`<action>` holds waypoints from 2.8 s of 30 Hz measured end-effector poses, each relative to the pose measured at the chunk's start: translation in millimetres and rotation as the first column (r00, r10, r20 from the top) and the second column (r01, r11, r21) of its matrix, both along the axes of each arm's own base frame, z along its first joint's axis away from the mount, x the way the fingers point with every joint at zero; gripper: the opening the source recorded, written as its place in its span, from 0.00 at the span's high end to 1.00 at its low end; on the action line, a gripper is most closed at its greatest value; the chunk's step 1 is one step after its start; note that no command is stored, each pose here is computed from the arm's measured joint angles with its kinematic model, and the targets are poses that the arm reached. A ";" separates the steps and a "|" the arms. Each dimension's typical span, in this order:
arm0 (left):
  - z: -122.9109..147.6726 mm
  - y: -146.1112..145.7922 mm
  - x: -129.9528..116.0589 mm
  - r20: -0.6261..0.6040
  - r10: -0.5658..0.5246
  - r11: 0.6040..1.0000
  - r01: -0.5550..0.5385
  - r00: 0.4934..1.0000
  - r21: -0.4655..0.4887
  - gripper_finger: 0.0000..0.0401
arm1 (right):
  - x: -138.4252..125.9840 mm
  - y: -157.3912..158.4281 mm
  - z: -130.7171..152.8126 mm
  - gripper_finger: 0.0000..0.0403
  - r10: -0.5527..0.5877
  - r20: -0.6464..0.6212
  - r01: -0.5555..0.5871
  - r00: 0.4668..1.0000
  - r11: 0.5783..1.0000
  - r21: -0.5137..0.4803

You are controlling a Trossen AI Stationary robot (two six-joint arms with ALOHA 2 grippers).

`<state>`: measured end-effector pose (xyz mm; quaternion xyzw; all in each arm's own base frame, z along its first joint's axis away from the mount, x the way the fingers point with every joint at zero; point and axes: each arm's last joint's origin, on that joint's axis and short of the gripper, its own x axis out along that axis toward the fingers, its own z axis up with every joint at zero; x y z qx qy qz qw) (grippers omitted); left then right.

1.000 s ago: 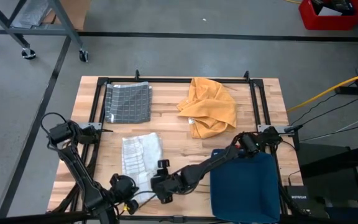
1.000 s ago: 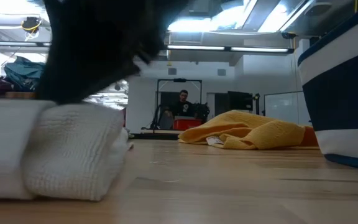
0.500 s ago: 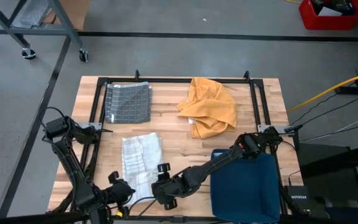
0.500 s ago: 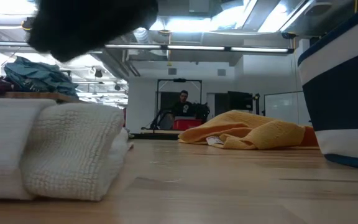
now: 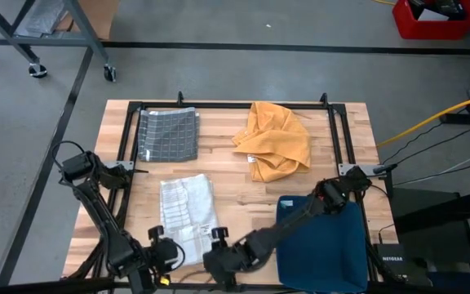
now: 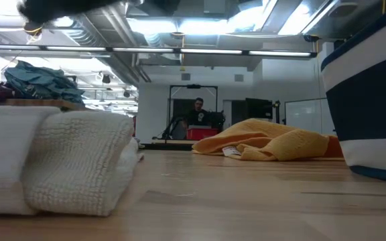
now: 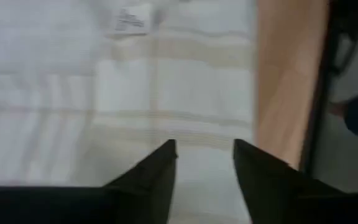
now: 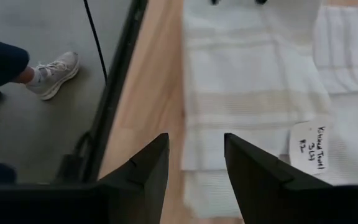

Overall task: Fold towel
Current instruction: Fold the white towel

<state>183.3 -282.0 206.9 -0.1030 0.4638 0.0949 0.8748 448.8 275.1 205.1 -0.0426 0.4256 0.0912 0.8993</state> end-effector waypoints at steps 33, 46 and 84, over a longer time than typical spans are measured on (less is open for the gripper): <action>7.9 -23.1 7.6 0.052 -0.089 0.962 0.099 0.995 -0.253 0.41 | -8.2 35.7 11.7 0.60 0.059 0.133 -0.077 0.989 0.988 0.135; 7.8 -24.6 5.2 0.025 0.030 0.941 -0.019 0.999 -0.339 0.41 | -8.6 34.6 10.8 0.60 0.105 0.141 -0.115 0.985 0.991 0.069; 2.0 -19.7 -7.1 -0.062 0.020 0.966 -0.036 0.998 -0.257 0.52 | -14.6 25.8 1.0 0.60 0.131 0.040 -0.128 0.991 0.989 -0.070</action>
